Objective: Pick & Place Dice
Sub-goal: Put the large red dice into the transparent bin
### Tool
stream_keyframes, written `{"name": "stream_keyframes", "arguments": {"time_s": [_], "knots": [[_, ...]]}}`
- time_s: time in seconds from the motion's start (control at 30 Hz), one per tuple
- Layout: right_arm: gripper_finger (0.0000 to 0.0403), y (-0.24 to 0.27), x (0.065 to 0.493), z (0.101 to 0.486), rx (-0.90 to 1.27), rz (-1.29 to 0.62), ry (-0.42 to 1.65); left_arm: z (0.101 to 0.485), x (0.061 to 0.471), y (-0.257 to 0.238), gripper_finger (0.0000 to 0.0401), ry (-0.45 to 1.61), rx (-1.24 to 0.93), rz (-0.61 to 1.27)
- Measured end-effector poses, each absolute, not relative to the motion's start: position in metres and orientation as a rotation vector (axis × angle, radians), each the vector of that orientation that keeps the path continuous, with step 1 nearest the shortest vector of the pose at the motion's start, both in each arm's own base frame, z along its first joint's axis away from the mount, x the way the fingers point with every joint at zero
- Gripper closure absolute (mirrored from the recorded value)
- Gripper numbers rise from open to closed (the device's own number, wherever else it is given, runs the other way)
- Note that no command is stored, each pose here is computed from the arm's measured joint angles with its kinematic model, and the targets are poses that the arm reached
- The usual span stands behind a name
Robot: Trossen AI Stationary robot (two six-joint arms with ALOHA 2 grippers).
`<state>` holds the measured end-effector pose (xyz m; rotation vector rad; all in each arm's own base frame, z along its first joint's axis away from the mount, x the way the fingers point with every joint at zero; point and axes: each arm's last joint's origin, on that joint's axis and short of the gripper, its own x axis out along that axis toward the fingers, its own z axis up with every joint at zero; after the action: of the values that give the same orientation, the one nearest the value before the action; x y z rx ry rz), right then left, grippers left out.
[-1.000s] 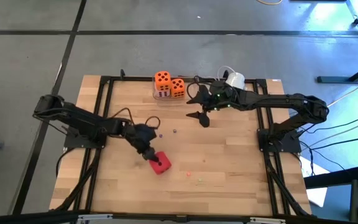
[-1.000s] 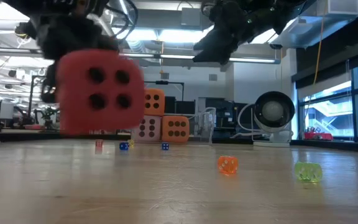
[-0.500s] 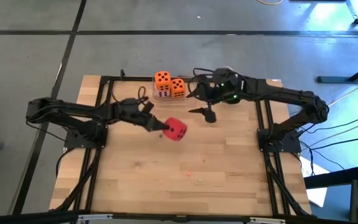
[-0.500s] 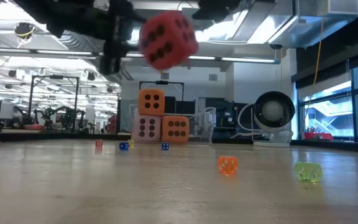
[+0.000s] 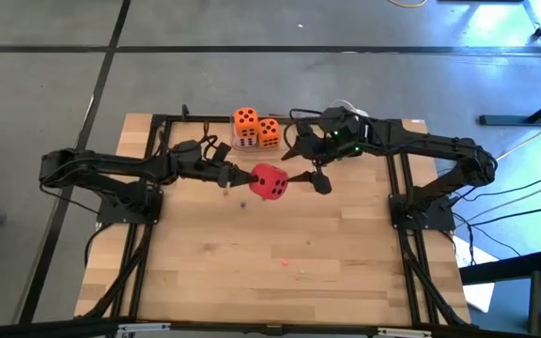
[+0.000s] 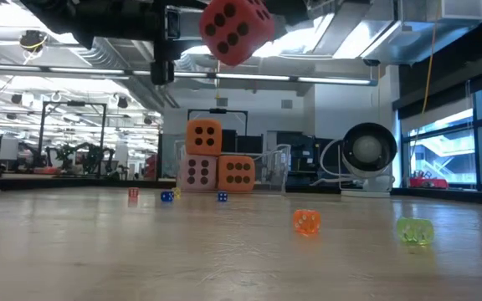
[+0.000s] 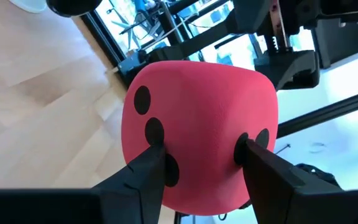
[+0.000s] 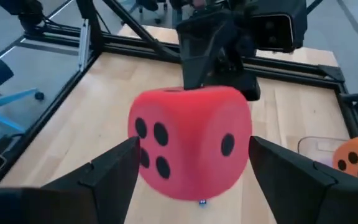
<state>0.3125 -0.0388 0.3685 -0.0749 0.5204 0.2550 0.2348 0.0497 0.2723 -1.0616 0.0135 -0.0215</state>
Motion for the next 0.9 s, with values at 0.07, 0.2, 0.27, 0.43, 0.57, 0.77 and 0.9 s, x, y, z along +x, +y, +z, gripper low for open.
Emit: {"name": "stream_keyframes", "arguments": {"time_s": [0.07, 0.2, 0.27, 0.43, 0.57, 0.77, 0.9], "knots": [[0.0103, -0.038, 0.315, 0.367, -0.082, 0.241, 0.525, 0.272, 0.235, 0.05, 0.0226, 0.015, -1.062, -0.02], [0.0103, -0.037, 0.323, 0.364, -0.102, 0.206, 0.517, 0.273, 0.235, 0.05, 0.0226, 0.001, -1.059, -0.022], [0.0103, -0.036, 0.327, 0.357, -0.092, 0.229, 0.537, 0.277, 0.235, 0.05, 0.0226, -0.036, -1.049, -0.041], [0.0103, -0.032, 0.336, 0.349, -0.079, 0.273, 0.552, 0.28, 0.235, 0.05, 0.0226, -0.068, -1.042, -0.053], [0.0103, -0.031, 0.338, 0.348, -0.082, 0.261, 0.543, 0.279, 0.234, 0.051, 0.0226, -0.067, -1.044, -0.031], [0.0153, -0.03, 0.338, 0.349, -0.038, 0.246, 0.548, 0.28, 0.235, 0.05, 0.0226, -0.087, -1.041, -0.031], [0.0204, -0.03, 0.338, 0.349, -0.034, 0.251, 0.544, 0.281, 0.235, 0.051, 0.0226, -0.105, -1.042, -0.009]]}}
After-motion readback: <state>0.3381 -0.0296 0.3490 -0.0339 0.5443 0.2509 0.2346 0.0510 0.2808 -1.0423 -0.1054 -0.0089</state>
